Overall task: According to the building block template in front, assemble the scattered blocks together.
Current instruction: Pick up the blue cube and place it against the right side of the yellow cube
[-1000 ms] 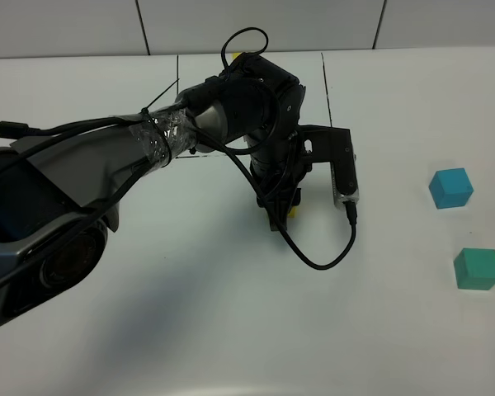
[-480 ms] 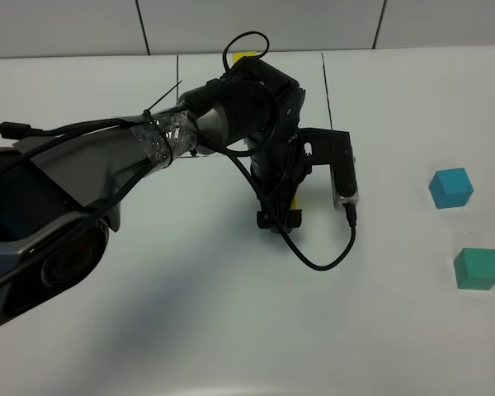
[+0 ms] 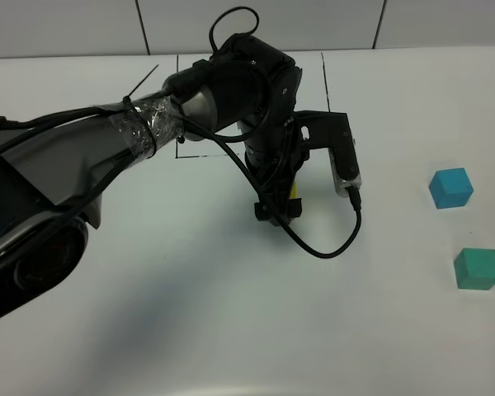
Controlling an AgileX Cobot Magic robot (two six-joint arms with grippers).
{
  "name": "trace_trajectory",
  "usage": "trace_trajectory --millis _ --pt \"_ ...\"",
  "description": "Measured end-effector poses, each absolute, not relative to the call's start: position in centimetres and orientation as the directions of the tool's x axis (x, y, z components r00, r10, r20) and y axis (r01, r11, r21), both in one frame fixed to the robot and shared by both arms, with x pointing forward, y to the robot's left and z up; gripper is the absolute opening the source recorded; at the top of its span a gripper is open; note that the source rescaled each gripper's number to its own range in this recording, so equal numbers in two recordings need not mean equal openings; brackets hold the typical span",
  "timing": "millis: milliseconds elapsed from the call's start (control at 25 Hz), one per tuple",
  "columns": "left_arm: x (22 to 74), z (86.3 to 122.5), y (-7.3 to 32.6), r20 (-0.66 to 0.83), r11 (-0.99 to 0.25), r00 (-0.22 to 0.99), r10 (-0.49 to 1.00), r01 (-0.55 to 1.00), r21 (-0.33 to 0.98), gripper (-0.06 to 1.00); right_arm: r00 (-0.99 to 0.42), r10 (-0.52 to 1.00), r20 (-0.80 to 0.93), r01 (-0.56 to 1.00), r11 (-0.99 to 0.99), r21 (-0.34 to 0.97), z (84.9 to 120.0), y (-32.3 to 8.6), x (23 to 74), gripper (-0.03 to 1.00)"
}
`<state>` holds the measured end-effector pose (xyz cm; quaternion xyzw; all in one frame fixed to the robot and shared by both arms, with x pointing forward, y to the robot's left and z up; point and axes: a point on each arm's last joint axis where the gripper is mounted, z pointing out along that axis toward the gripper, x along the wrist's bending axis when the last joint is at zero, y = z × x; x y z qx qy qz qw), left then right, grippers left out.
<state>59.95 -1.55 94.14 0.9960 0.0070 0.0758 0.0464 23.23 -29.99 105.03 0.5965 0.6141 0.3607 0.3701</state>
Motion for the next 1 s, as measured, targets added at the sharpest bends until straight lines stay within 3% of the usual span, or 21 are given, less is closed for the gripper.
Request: trace_trajectory --millis 480,1000 --pt "59.7 100.4 0.5 0.219 -0.950 0.928 0.302 0.274 0.149 0.98 -0.014 1.000 -0.024 0.466 0.028 0.885 105.0 -30.0 23.2 0.81" --pt "61.9 106.9 12.6 0.205 -0.763 0.735 0.646 0.620 0.181 0.95 -0.015 1.000 -0.024 0.466 0.028 0.885 105.0 -30.0 23.2 0.81"
